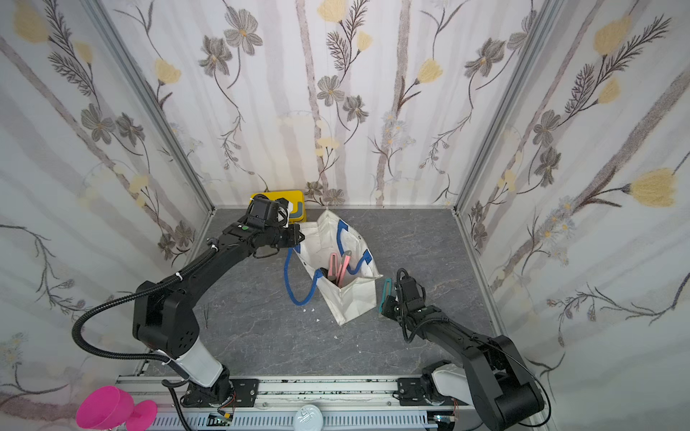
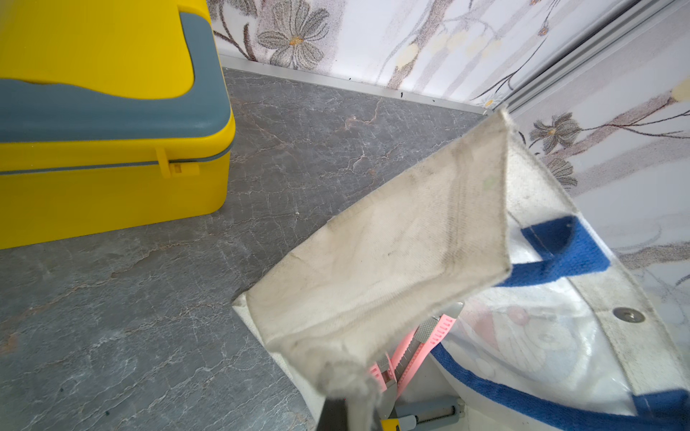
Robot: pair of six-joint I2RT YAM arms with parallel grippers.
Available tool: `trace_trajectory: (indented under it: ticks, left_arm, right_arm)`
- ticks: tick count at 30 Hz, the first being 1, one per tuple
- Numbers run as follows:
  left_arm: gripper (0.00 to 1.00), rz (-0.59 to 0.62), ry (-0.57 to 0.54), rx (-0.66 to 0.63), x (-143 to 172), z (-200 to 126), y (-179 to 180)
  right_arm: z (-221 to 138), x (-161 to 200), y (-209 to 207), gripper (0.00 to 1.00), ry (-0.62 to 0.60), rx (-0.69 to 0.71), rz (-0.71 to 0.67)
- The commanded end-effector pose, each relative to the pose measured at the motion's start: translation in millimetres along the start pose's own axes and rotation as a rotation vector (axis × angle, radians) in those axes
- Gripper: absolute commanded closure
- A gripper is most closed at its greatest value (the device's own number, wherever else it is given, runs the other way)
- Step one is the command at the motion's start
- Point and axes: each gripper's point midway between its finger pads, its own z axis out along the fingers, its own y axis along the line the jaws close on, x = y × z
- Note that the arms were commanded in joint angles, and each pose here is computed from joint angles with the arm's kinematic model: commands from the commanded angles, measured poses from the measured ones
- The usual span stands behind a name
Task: Place the art knife into the pouch
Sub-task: Pick up the utility knife at the center of the board.
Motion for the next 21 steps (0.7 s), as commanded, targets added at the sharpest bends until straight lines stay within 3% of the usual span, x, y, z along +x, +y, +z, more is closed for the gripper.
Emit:
trace_trajectory:
  ticks: [1,14,21]
  left_arm:
    - [1.0,0.002,0.0,0.004,-0.8,-3.3,-1.7]
    - [1.0,0.003,0.001,0.0,-0.4,-2.2,-0.7]
    - [1.0,0.002,0.001,0.007,-0.7,-3.3,-2.6]
  right_arm:
    - [3.6,14.6,-17.6,0.66,0.053,0.086,-0.002]
    - [6.2,19.9,-24.0,0.64,0.073,0.215,-0.06]
    - [8.3,20.9,-15.0,0.65,0.069,0.179,-0.051]
